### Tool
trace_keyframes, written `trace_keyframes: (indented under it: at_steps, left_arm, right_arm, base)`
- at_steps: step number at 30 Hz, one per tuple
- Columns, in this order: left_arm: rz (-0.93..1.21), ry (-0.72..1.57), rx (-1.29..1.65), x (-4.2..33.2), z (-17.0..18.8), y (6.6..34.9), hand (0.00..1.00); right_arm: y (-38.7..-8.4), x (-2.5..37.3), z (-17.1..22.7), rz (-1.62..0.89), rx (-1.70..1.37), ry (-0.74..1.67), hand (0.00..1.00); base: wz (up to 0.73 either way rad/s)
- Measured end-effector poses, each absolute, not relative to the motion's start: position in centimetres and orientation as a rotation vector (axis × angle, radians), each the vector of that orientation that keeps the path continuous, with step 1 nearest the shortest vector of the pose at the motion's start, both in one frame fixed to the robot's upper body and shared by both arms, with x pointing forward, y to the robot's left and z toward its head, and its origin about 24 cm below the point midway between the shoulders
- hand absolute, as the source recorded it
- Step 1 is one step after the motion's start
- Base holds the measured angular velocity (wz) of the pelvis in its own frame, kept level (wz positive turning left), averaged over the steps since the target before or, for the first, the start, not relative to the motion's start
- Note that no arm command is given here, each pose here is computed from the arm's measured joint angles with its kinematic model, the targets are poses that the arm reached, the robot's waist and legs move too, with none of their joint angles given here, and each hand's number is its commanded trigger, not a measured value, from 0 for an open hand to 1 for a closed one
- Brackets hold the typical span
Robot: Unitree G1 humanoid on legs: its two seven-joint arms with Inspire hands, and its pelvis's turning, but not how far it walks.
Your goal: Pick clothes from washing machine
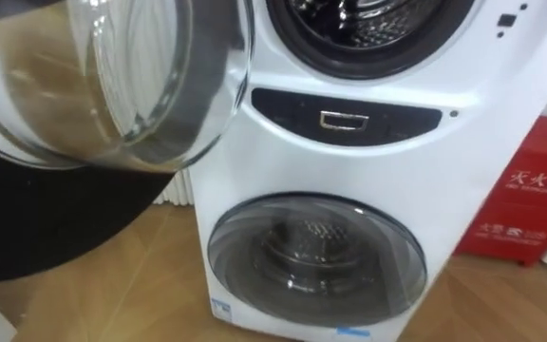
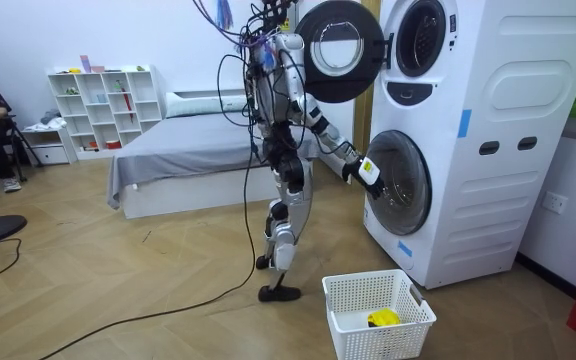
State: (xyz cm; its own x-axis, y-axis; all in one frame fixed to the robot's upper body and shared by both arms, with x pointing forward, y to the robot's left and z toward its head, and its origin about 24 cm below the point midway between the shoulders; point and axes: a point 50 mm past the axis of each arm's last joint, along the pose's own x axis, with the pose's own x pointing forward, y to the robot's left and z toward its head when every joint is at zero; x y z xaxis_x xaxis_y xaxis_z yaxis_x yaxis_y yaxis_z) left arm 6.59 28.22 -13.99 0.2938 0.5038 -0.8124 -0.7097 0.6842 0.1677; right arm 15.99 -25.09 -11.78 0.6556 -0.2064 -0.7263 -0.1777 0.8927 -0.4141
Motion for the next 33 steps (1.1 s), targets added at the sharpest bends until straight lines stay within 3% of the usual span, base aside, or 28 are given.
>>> trace_keyframes:
  at_steps: [9, 18, 33]
  left_arm:
    - [0.928, 0.405, -0.254, 14.2, -5.1, 33.0, 0.0]
    - [1.015, 0.132, -0.173, 15.8, 1.4, 36.8, 0.0]
    - [0.842, -0.108, -0.118, 19.0, 7.1, 36.0, 0.0]
  right_arm:
    - [-26.5, 14.4, -10.4, -0.065, -0.58, 0.802, 0.0]
    - [-27.5, 12.7, -9.6, -0.087, -0.626, 0.796, 0.0]
    - [-27.2, 12.6, -9.5, 0.02, -0.654, 0.814, 0.0]
  base:
    - [0.14]
    - [-0.06]
    - [0.0]
